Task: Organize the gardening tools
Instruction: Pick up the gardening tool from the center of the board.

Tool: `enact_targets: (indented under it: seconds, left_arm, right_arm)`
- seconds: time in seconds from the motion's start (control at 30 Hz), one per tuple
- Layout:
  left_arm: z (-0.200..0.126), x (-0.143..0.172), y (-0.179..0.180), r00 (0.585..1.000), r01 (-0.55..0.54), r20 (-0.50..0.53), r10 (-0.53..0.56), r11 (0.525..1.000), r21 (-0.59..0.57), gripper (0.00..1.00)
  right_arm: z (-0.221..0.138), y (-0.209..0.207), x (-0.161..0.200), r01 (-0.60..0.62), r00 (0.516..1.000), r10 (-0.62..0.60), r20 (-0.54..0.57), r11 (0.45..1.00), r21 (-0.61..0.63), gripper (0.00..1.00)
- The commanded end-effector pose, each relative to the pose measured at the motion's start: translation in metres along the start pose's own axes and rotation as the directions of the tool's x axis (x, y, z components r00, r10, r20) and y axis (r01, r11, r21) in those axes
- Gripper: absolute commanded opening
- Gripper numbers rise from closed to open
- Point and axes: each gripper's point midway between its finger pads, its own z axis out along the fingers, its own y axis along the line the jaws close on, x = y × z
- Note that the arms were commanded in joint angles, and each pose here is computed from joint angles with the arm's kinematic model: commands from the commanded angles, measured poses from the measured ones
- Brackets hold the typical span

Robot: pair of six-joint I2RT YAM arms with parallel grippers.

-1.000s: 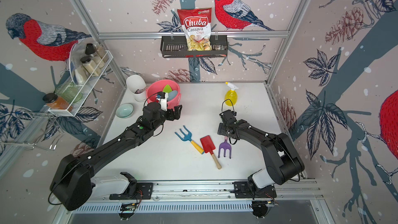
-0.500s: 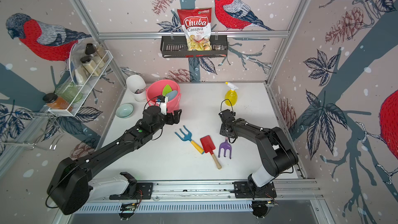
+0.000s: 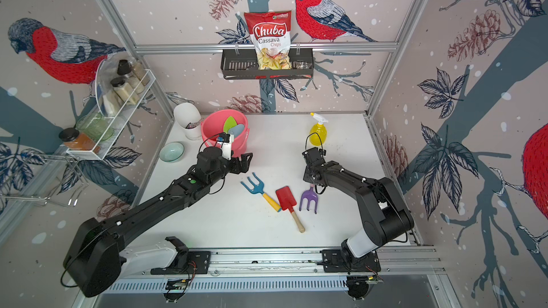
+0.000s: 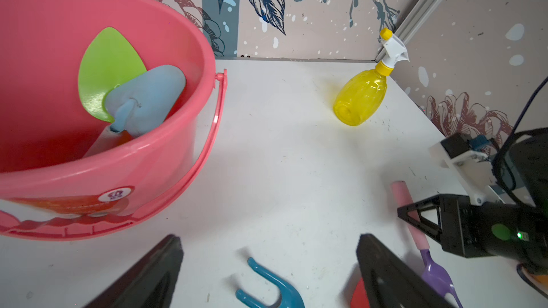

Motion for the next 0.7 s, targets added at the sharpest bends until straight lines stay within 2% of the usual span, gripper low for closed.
enact_targets:
  seconds: [0.0,0.17,0.43,0.67]
  left_arm:
    - [-0.002,-0.001,-0.024,0.999,-0.046,-0.015,0.048,0.993,0.109,0.95]
    - [-0.007,0.006,-0.059,0.992,-0.092,-0.057,0.112,0.954,0.284,0.92]
    - [-0.014,0.026,-0.086,0.978,-0.087,-0.135,0.16,0.897,0.433,0.83]
    - [-0.032,0.035,-0.111,0.98,-0.06,-0.122,0.16,0.812,0.581,0.79]
  right_arm:
    - [-0.022,0.002,-0.019,0.001,0.997,-0.003,0.076,1.0,0.027,0.0]
    - [-0.071,0.036,-0.044,0.052,0.979,-0.044,0.199,0.998,-0.032,0.0]
    - [-0.143,0.094,-0.061,0.128,0.924,-0.078,0.375,0.986,-0.109,0.0]
    - [-0.179,0.124,-0.068,0.114,0.888,-0.028,0.459,0.98,-0.162,0.0]
